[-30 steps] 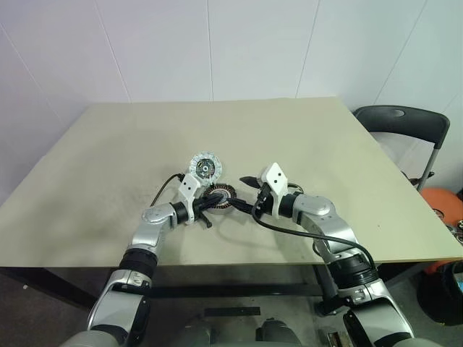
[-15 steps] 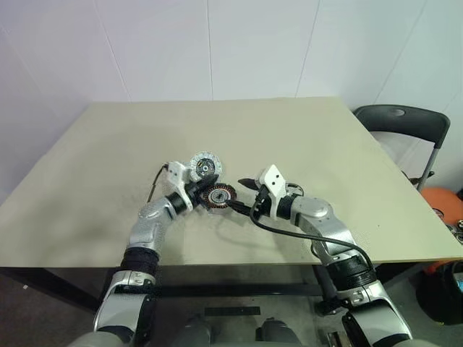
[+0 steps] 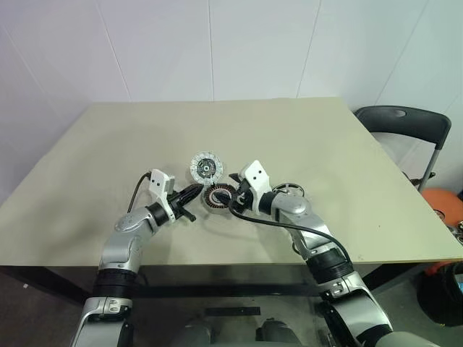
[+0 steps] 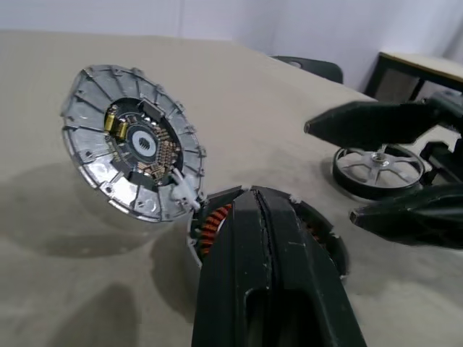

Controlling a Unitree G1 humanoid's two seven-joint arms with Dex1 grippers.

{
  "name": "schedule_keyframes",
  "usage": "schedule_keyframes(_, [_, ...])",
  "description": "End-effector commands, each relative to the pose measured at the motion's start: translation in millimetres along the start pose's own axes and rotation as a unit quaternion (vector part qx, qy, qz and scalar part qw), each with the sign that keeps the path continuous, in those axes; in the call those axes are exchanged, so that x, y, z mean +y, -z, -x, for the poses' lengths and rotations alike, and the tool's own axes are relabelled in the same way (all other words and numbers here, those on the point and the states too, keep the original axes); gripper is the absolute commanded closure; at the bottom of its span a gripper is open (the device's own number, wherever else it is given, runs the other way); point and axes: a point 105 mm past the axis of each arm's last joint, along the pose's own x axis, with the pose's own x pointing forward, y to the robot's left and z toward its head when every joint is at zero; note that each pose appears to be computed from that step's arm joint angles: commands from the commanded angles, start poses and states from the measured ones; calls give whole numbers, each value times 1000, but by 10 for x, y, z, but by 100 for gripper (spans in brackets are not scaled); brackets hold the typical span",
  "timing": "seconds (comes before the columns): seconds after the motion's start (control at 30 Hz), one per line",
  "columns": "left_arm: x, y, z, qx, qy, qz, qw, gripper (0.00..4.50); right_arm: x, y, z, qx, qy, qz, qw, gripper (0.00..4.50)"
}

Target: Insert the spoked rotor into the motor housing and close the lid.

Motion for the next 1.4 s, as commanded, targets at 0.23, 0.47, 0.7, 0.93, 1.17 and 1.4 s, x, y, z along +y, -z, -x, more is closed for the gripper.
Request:
schedule_keyframes(0.23, [96, -357, 182, -63, -27, -23, 997, 450, 102, -163, -270, -7, -4, 62, 998, 399])
schedule_keyframes(0.47, [111, -368, 403, -63, -40, -30, 997, 450, 190, -182, -438, 3, 8, 91, 996, 446])
schedule_keyframes(0.7, [106, -368, 449, -65, -51, -33, 996, 450, 65, -50, -445, 45, 33, 136, 989, 446])
schedule_keyframes(0.93, [81, -368, 448, -63, -51, -35, 996, 450, -53, 105, -393, 87, 42, 156, 983, 446])
schedule_keyframes(1.17, [116, -353, 440, -58, -54, -36, 996, 450, 33, 165, -352, 90, 8, 125, 988, 446])
schedule_keyframes(1.4, [102, -328, 403, -55, -50, -34, 997, 450, 145, 156, -334, 84, -22, 110, 990, 446])
